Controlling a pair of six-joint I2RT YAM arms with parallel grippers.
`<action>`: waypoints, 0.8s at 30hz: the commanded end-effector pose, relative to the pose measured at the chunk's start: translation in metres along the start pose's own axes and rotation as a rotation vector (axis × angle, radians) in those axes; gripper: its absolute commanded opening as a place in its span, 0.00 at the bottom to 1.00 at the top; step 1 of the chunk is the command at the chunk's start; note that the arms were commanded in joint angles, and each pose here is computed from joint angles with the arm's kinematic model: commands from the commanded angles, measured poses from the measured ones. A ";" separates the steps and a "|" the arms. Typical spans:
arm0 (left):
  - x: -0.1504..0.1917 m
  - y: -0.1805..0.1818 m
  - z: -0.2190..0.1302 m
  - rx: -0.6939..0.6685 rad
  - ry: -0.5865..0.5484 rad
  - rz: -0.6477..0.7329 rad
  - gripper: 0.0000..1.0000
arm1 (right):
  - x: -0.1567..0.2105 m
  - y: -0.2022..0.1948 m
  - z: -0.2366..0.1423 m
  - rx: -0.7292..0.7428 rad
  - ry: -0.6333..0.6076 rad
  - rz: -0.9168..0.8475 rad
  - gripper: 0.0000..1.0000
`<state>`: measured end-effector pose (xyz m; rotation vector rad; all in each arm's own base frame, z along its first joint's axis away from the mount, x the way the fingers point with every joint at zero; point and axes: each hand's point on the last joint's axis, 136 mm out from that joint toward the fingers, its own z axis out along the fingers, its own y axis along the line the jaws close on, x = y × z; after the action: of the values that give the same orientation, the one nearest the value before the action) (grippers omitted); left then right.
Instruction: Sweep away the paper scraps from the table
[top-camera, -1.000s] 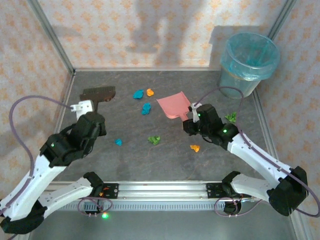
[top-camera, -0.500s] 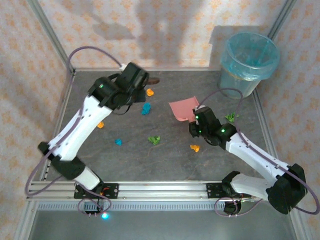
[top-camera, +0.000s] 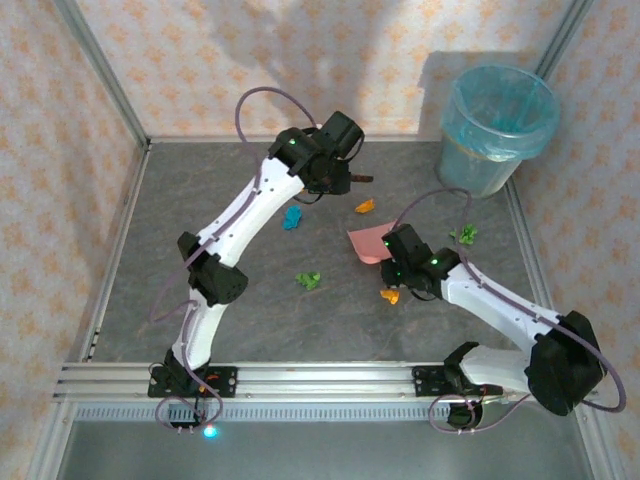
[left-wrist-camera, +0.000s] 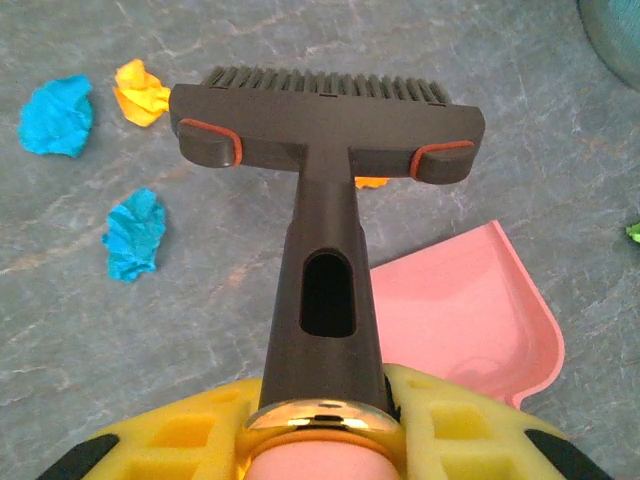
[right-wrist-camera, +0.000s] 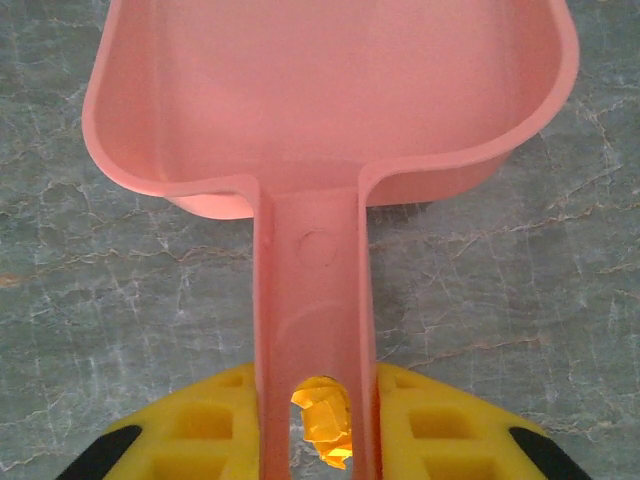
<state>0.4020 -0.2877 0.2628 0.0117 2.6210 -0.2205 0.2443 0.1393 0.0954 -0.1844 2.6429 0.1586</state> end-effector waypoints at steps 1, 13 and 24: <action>-0.012 -0.020 -0.008 0.072 -0.049 -0.024 0.00 | -0.005 -0.010 0.010 0.032 -0.019 0.048 0.00; -0.011 -0.039 0.036 0.086 -0.019 -0.042 0.00 | -0.013 -0.017 0.036 0.027 0.039 0.112 0.00; 0.010 -0.042 0.048 0.103 0.080 -0.020 0.00 | -0.027 -0.016 0.048 0.027 0.003 0.121 0.00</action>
<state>0.4208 -0.3329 0.2059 0.0157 2.7046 -0.3088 0.2853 0.1332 0.0654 -0.0414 2.6721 0.1623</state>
